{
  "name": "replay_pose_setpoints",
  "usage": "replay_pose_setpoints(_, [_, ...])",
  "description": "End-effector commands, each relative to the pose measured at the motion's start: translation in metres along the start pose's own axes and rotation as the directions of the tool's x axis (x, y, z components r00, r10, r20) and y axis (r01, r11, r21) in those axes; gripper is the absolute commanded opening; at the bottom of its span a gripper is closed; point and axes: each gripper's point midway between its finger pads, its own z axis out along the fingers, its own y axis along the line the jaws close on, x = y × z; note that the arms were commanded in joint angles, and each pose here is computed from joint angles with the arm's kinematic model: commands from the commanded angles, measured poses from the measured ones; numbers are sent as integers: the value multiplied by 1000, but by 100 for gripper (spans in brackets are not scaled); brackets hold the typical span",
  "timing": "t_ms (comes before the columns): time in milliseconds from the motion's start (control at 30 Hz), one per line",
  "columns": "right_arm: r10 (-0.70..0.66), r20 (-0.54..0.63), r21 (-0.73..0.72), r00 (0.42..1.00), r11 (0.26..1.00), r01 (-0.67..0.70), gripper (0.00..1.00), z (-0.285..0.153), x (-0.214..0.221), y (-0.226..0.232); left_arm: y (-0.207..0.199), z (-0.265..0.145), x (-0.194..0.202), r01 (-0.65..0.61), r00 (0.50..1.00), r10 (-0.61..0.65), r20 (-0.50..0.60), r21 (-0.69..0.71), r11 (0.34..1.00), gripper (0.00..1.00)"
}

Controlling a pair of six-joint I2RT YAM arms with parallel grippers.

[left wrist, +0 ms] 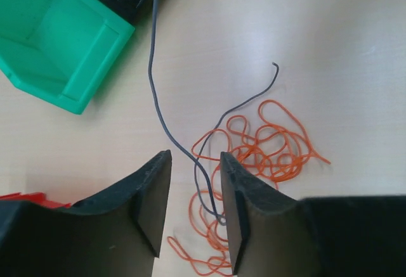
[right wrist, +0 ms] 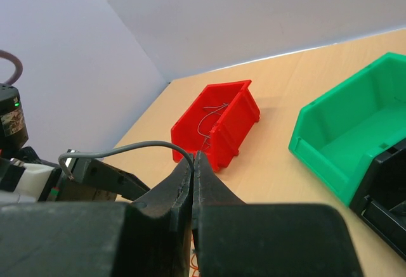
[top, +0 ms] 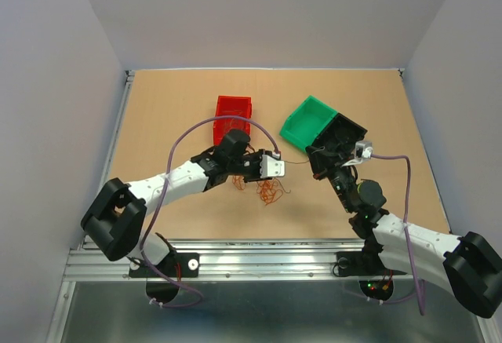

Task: Untangle the cables

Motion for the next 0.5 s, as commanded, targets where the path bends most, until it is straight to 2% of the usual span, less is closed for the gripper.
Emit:
replay_pose_setpoints(0, [21,44,2,999,1000,-21,1,-1,-9,1,17,0,-14,-21,1000,21,7,-37,999,37])
replay_pose_setpoints(33, [20,41,3,999,1000,-20,0,-1,-8,1,17,1,-14,-21,1000,21,8,-36,999,29])
replay_pose_setpoints(67, [20,43,6,999,1000,-20,1,0,-8,0,18,0,-15,-18,1000,19,11,-39,999,12])
replay_pose_setpoints(100, [19,41,8,999,1000,-20,1,0,-7,0,19,0,-16,-15,1000,16,14,-46,999,2])
replay_pose_setpoints(200, [25,44,72,999,997,-28,0,4,-5,-11,31,-8,-24,6,999,-1,37,-117,993,0])
replay_pose_setpoints(300, [6,-3,188,1000,982,-5,1,14,8,-30,46,-24,-39,45,996,-27,90,-203,978,0])
replay_pose_setpoints(467, [-10,-109,198,994,980,31,1,37,34,-29,77,-66,-73,140,974,-65,217,-347,927,0])
